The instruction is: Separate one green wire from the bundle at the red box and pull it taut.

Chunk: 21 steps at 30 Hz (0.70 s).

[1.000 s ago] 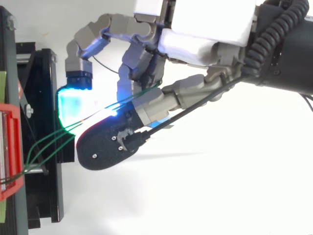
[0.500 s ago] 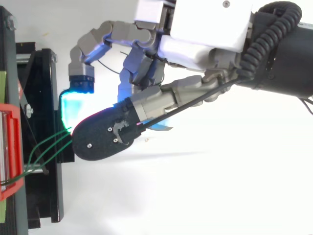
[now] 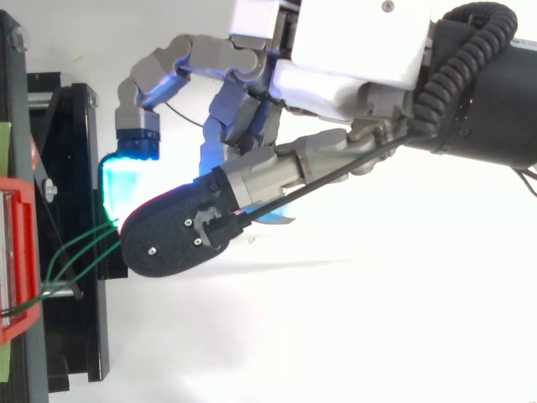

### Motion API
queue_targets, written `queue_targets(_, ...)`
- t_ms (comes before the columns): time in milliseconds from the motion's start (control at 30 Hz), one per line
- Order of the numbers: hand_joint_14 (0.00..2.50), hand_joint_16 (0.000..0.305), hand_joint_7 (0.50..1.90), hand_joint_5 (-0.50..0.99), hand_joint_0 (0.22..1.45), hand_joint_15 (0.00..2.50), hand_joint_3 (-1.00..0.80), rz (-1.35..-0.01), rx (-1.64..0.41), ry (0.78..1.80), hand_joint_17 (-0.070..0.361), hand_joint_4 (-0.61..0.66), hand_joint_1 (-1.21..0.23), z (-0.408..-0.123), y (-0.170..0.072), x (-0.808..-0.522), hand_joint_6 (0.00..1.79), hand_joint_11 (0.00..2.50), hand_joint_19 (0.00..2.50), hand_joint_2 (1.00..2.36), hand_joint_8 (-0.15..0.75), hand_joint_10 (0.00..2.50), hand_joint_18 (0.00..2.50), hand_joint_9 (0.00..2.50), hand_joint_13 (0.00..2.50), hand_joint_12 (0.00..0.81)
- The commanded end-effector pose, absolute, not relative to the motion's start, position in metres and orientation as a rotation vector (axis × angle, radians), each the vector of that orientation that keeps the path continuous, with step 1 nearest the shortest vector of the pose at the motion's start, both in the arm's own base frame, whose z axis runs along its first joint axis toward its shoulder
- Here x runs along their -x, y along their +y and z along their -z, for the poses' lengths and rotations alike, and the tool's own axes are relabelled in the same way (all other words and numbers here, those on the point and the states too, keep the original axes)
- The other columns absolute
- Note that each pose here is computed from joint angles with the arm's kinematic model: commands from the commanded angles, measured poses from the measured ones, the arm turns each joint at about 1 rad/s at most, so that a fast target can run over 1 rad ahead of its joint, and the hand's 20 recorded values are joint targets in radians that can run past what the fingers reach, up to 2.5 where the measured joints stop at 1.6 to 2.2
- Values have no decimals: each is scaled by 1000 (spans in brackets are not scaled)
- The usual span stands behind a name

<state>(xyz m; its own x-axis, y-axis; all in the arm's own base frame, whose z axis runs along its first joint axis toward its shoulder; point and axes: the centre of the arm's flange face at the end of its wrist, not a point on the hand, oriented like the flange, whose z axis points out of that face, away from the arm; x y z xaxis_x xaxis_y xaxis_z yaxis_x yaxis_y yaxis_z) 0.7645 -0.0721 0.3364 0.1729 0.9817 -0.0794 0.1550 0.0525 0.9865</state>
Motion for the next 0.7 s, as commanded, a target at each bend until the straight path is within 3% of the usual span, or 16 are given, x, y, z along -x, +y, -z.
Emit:
queue_targets(0, 6, 57, 966, -203, 559, 1649, -500, -953, -1347, 1212, 128, 121, -664, -336, -72, -765, 856, 1639, 666, 1000, 258, 621, 1021, 1174, 1500, 331)
queue_targets(333, 7, 55, 990, -201, 617, 1658, -425, -952, -1346, 1205, 125, 100, -666, -337, -72, -765, 864, 1671, 667, 1006, 259, 585, 1010, 1196, 1500, 322)
queue_targets(500, 7, 56, 1031, -203, 632, 1661, -334, -968, -1330, 1172, 126, 88, -736, -330, -67, -769, 871, 1682, 659, 1013, 260, 613, 1011, 1166, 1493, 332)
queue_targets(667, 8, 56, 974, -209, 664, 1640, -369, -974, -1329, 1163, 126, 98, -817, -325, -66, -769, 889, 1652, 643, 1011, 265, 638, 1012, 1138, 1487, 334)
